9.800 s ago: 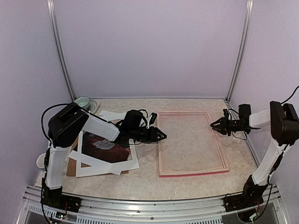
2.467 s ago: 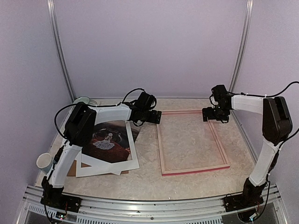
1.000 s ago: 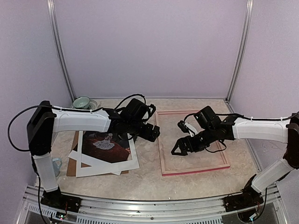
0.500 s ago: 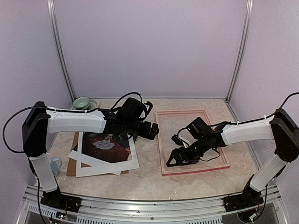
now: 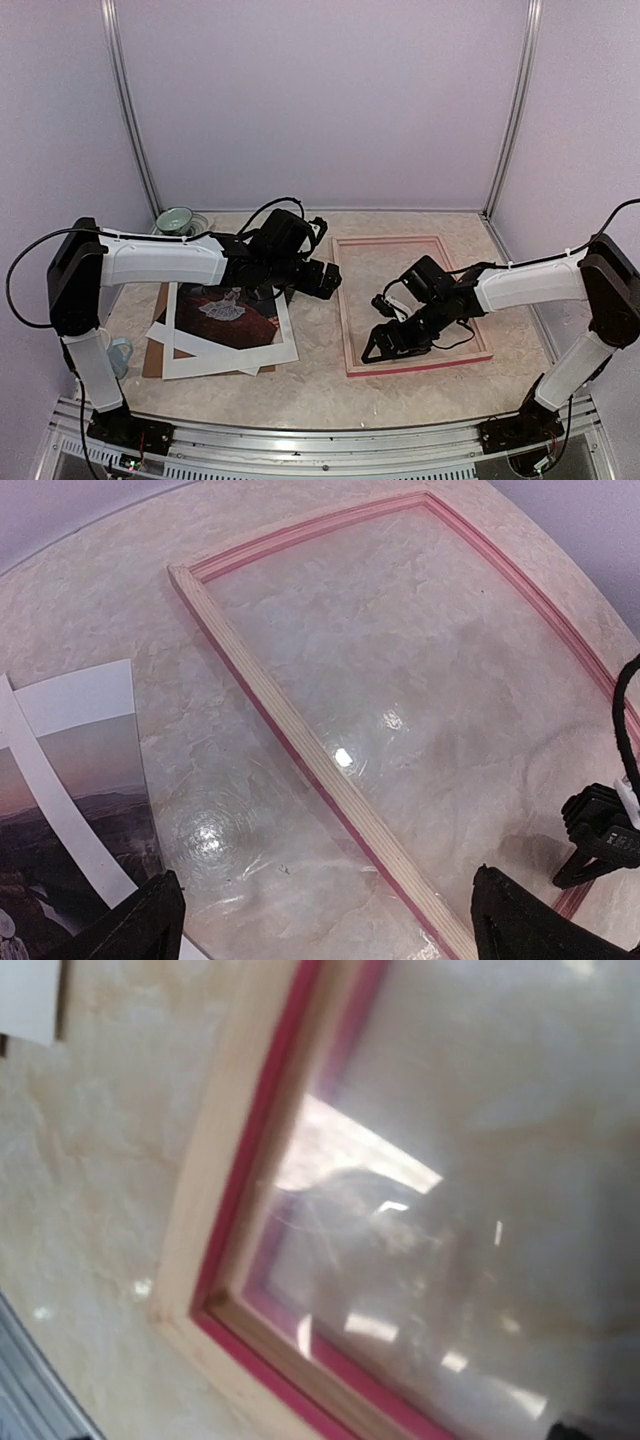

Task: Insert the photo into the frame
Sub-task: Adjust the glass panel to frame the body.

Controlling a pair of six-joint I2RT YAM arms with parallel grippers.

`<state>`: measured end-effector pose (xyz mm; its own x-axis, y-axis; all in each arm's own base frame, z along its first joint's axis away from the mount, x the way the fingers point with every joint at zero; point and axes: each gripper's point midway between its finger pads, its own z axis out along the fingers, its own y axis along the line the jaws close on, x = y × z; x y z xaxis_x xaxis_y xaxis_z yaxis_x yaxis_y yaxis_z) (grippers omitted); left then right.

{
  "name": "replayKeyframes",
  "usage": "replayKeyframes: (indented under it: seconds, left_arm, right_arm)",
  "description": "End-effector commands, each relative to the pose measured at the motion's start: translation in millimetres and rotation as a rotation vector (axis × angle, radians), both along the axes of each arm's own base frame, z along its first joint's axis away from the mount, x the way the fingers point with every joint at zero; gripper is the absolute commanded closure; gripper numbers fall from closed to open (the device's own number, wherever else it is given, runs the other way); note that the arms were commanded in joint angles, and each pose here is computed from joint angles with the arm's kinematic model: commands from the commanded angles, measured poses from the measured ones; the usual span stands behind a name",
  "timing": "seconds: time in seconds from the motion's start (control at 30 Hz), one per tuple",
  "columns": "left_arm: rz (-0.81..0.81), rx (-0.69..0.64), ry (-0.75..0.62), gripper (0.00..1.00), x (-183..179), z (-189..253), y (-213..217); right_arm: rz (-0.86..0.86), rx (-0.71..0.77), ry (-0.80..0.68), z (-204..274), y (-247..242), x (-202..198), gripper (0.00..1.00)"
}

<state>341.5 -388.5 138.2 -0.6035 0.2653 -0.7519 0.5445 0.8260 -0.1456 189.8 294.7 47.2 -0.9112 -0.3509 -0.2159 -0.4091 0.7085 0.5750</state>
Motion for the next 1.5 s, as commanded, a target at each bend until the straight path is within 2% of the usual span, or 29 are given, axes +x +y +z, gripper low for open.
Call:
replayKeyframes:
  seconds: [0.0,0.3,0.57,0.83,1.07,1.3,1.47]
  left_arm:
    - [0.01,-0.021,-0.011,0.01,1.1,6.9,0.3]
    - [0.01,-0.022,-0.006,0.01,1.2,3.6,-0.5]
    - [0.01,-0.021,-0.005,0.01,0.4,2.5,0.5]
    - [0.009,-0.021,-0.004,0.01,0.0,1.5,0.5]
    - [0.01,-0.02,-0.005,0.01,0.3,0.8,0.8]
    - [0.01,-0.016,0.001,0.01,-0.3,-2.5,1.1]
    - [0.011,-0.019,-0.001,0.01,-0.3,-1.3,1.3]
  right_arm:
    - [-0.023,-0.122,0.019,-7.2,-22.0,-9.7,0.01]
    - [-0.115,-0.233,-0.043,12.1,-51.1,3.3,0.01]
    - [-0.213,-0.307,-0.015,0.5,-89.7,4.8,0.01]
    - [-0.266,-0.447,0.003,-23.5,-122.3,2.6,0.01]
    - [-0.343,-0.546,-0.028,-21.4,-149.9,6.6,0.01]
    - [-0.479,-0.595,-0.085,-7.2,-176.6,19.8,0.01]
    - [-0.546,-0.573,-0.076,-11.5,-184.6,24.1,0.01]
